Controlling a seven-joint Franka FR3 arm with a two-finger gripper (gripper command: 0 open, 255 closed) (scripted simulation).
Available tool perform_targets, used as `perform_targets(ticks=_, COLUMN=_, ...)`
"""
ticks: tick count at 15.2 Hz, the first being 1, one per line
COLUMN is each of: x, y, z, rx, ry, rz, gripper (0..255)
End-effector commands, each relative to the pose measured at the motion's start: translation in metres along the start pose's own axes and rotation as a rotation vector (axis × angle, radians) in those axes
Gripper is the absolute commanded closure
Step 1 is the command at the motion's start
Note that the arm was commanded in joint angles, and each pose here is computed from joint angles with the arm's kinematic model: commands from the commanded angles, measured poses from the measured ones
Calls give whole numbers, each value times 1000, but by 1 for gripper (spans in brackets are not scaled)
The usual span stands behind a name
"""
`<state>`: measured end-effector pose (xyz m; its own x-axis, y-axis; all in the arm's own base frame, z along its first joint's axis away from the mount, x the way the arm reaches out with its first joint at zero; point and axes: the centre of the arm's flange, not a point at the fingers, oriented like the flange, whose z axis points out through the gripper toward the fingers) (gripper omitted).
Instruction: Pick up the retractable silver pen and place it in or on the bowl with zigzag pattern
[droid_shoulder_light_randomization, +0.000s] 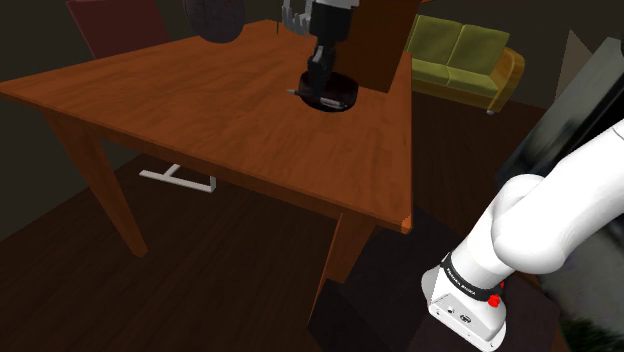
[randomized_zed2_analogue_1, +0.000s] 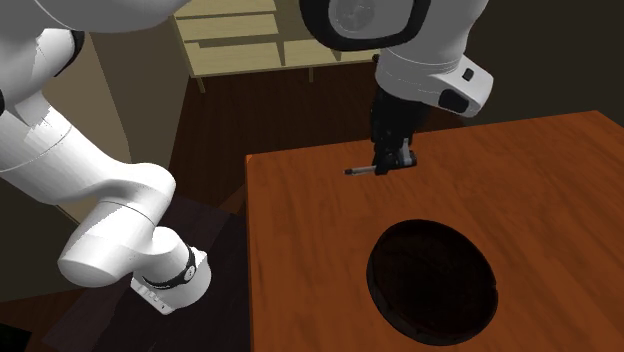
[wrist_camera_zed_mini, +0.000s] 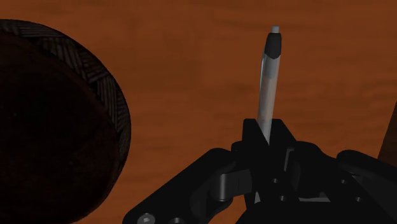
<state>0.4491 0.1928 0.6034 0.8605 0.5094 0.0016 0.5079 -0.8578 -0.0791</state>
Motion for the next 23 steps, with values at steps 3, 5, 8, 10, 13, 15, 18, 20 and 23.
perform_targets(ticks=3, x=-1, y=-2, z=-20, rx=0, ry=-1, rz=0, gripper=255)
perform_targets(ticks=5, x=-1, y=-3, z=-30, rx=0, ry=-1, rz=0, gripper=255)
perform_targets(ticks=8, x=-1, y=-4, z=-46, rx=0, ry=-1, rz=0, gripper=255)
perform_targets(ticks=10, x=-1, y=-5, z=-57, rx=0, ry=-1, rz=0, gripper=255)
perform_targets(ticks=13, x=0, y=8, z=-65, rx=0, ry=-1, rz=0, gripper=255)
perform_targets(ticks=15, x=3, y=34, z=-68, rx=0, ry=-1, rz=0, gripper=255)
perform_targets(ticks=18, x=7, y=73, z=-73, rx=0, ry=-1, rz=0, gripper=255)
perform_targets(ticks=20, x=9, y=99, z=-77, rx=0, ry=-1, rz=0, gripper=255)
perform_targets(ticks=23, x=13, y=138, z=-82, rx=0, ry=-1, rz=0, gripper=255)
